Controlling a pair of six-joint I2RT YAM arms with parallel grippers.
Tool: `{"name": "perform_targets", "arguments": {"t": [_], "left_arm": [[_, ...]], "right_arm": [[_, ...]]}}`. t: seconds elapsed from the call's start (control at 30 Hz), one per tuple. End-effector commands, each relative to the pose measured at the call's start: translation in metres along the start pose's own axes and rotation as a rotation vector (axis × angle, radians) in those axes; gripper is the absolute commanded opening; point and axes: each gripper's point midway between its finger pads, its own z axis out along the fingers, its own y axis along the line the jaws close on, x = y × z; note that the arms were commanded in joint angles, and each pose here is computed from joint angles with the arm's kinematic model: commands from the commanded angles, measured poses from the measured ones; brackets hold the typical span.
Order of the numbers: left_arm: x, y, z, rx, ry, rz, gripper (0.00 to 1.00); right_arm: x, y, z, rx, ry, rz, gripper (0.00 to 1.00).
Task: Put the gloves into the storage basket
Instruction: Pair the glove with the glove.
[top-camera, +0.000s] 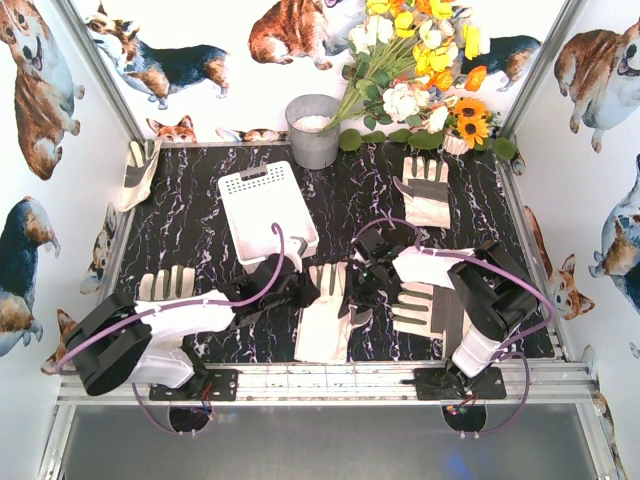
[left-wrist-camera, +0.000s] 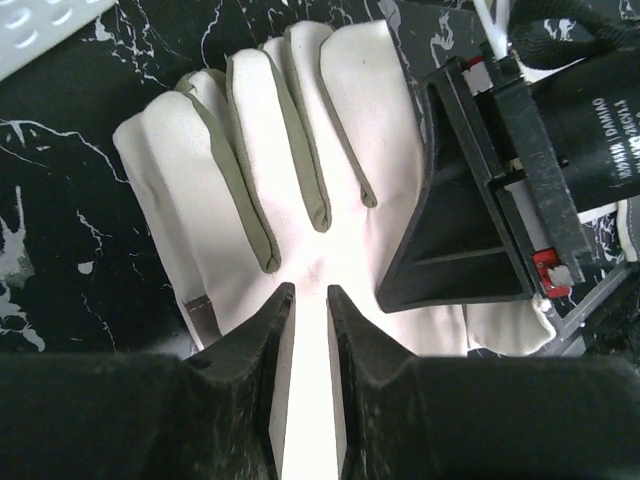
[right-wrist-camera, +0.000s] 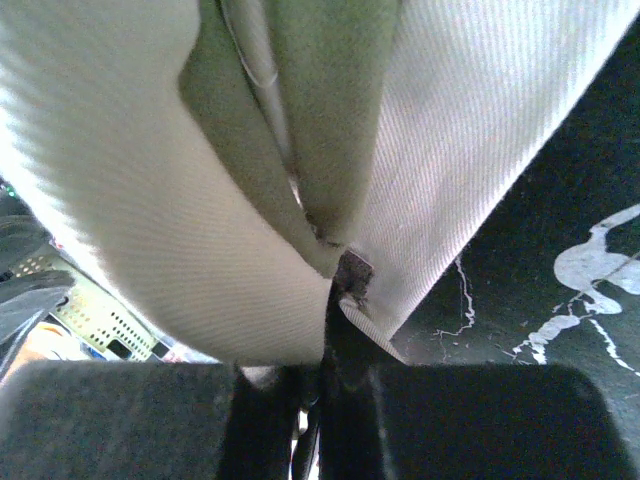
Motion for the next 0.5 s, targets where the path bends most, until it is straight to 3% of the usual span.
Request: {"name": "perform_targets", "arguments": {"t": [0.0, 0.1, 0.27, 0.47], "left_arm": [[-0.001, -0.009, 0.01, 0.041, 0.004, 0.003, 0.13], [0.016, 0.015, 0.013, -0.07, 0.063, 0.005, 0.07], [0.037, 0.043, 0.008, -0.176, 0.124, 0.031, 0.08], [0.057, 0.054, 0.008, -0.2, 0.181, 0.01, 0.07]], "right_arm": [[-0.001, -0.018, 0.005, 0.082, -0.009, 0.005, 0.0], [-0.001, -0.017, 0.003, 0.083, -0.012, -0.001, 0.0], [-0.003, -0.009, -0.008, 0.067, -0.035, -0.028, 0.0], [-0.008, 0.004, -0.036, 0.072, -0.074, -0.083, 0.31]]}}
